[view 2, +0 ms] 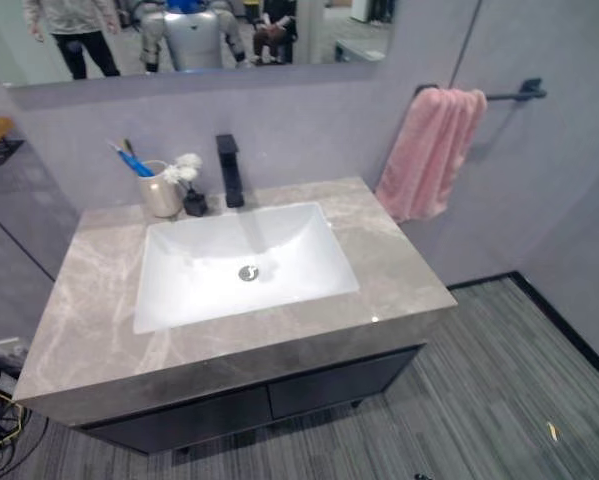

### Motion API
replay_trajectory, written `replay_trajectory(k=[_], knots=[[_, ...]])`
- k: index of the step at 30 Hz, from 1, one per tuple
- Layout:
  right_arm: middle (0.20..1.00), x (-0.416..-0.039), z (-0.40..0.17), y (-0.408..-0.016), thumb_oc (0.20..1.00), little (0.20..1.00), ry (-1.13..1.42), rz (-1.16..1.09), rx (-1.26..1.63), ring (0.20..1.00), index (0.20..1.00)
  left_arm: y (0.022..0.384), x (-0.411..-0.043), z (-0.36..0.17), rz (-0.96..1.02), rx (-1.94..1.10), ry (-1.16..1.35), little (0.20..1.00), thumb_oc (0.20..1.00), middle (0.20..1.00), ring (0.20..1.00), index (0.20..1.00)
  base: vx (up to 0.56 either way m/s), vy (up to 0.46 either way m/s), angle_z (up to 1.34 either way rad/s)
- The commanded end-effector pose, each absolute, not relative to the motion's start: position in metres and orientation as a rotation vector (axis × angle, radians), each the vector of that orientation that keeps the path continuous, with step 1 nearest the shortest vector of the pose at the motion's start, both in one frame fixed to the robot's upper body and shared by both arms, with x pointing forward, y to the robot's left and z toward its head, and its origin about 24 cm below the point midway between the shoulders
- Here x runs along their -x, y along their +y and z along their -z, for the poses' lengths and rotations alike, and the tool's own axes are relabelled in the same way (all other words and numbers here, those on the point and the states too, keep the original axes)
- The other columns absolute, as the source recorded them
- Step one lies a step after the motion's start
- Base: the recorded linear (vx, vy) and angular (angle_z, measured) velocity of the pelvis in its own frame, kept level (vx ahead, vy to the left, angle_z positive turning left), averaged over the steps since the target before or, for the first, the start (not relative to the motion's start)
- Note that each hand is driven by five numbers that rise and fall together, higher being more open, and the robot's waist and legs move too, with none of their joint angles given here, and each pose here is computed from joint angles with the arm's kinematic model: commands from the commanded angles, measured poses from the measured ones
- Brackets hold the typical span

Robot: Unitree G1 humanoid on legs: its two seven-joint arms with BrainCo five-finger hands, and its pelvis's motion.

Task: Put brush and paste in cup on sink, flatten towel.

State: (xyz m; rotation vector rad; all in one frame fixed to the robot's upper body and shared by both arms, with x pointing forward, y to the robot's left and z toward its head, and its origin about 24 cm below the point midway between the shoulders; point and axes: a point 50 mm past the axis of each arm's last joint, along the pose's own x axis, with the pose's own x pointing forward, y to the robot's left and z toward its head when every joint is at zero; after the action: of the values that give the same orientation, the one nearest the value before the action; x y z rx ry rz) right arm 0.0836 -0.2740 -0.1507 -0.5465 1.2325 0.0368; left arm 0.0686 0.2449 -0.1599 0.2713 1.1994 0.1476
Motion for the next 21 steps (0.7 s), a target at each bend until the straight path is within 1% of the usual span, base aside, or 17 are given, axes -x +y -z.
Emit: replay_trajectory(k=[1, 3, 5, 6, 7, 8, 12, 13, 15, 16, 17, 18, 19, 21], knots=[[1.0, -0.097, 0.146, -0.281, 1.0, 1.0, 1.201, 0.008, 0.569, 1.0, 1.0, 0.257, -0.068, 0.158, -0.147, -0.348, 1.214, 1.0, 1.0, 1.0, 1.0, 1.0, -0.09, 0.143, -1.4], [1.0, -0.094, 0.148, -0.277, 1.0, 1.0, 1.21, 0.013, 0.541, 1.0, 1.0, 0.255, -0.064, 0.161, -0.131, -0.358, 1.25, 1.0, 1.0, 1.0, 1.0, 1.0, -0.1, 0.162, -1.14], [1.0, -0.096, 0.15, -0.269, 1.0, 1.0, 1.194, 0.018, 0.501, 1.0, 1.0, 0.256, -0.051, 0.163, -0.109, -0.391, 1.305, 1.0, 1.0, 1.0, 1.0, 1.0, -0.12, 0.178, -0.27], [1.0, -0.096, 0.15, -0.269, 1.0, 1.0, 1.194, 0.018, 0.501, 1.0, 1.0, 0.256, -0.051, 0.163, -0.109, -0.391, 1.305, 1.0, 1.0, 1.0, 1.0, 1.0, -0.15, 0.205, -0.77], [1.0, -0.096, 0.151, -0.267, 1.0, 1.0, 1.191, 0.022, 0.469, 1.0, 1.0, 0.256, -0.047, 0.164, -0.114, -0.394, 1.322, 1.0, 1.0, 1.0, 1.0, 1.0, -0.19, 0.26, -1.5], [1.0, -0.08, 0.154, -0.269, 1.0, 1.0, 1.239, 0.068, 0.434, 1.0, 1.0, 0.255, -0.04, 0.165, -0.099, -0.397, 1.346, 1.0, 1.0, 1.0, 1.0, 1.0, -0.19, 0.26, -1.59], [1.0, -0.069, 0.156, -0.27, 1.0, 1.0, 1.279, 0.085, 0.425, 1.0, 1.0, 0.256, -0.037, 0.165, -0.09, -0.416, 1.365, 1.0, 1.0, 1.0, 1.0, 1.0, -0.11, 0.157, -1.02], [1.0, -0.054, 0.157, -0.274, 1.0, 1.0, 1.32, 0.18, 0.348, 1.0, 1.0, 0.259, -0.034, 0.164, -0.117, -0.422, 1.374, 1.0, 1.0, 1.0, 1.0, 1.0, -0.14, 0.174, -0.79], [1.0, -0.043, 0.159, -0.272, 1.0, 1.0, 1.34, 0.231, 0.277, 1.0, 1.0, 0.258, -0.031, 0.165, -0.148, -0.391, 1.386, 1.0, 1.0, 1.0, 1.0, 1.0, -0.18, 0.159, -1.24], [1.0, -0.024, 0.162, -0.271, 1.0, 1.0, 1.397, 0.237, 0.267, 1.0, 1.0, 0.258, -0.029, 0.165, -0.159, -0.37, 1.388, 1.0, 1.0, 1.0, 1.0, 1.0, -0.2, 0.082, -1.5], [1.0, -0.022, 0.162, -0.271, 1.0, 1.0, 1.405, 0.235, 0.276, 1.0, 1.0, 0.257, -0.029, 0.166, -0.152, -0.372, 1.392, 1.0, 1.0, 1.0, 1.0, 1.0, -0.23, 0.054, -1.43], [1.0, -0.009, 0.162, -0.271, 1.0, 1.0, 1.451, 0.224, 0.292, 1.0, 1.0, 0.255, -0.035, 0.165, -0.118, -0.406, 1.377, 1.0, 1.0, 1.0, 1.0, 1.0, -0.11, 0.011, -1.0], [1.0, -0.005, 0.162, -0.271, 1.0, 1.0, 1.465, 0.221, 0.298, 1.0, 1.0, 0.256, -0.039, 0.165, -0.106, -0.418, 1.362, 1.0, 1.0, 1.0, 1.0, 1.0, -0.05, -0.022, -1.12], [1.0, 0.001, 0.161, -0.275, 1.0, 1.0, 1.482, 0.237, 0.307, 1.0, 1.0, 0.252, -0.056, 0.163, -0.083, -0.413, 1.281, 1.0, 1.0, 1.0, 1.0, 1.0, 0.03, -0.046, -0.75]])
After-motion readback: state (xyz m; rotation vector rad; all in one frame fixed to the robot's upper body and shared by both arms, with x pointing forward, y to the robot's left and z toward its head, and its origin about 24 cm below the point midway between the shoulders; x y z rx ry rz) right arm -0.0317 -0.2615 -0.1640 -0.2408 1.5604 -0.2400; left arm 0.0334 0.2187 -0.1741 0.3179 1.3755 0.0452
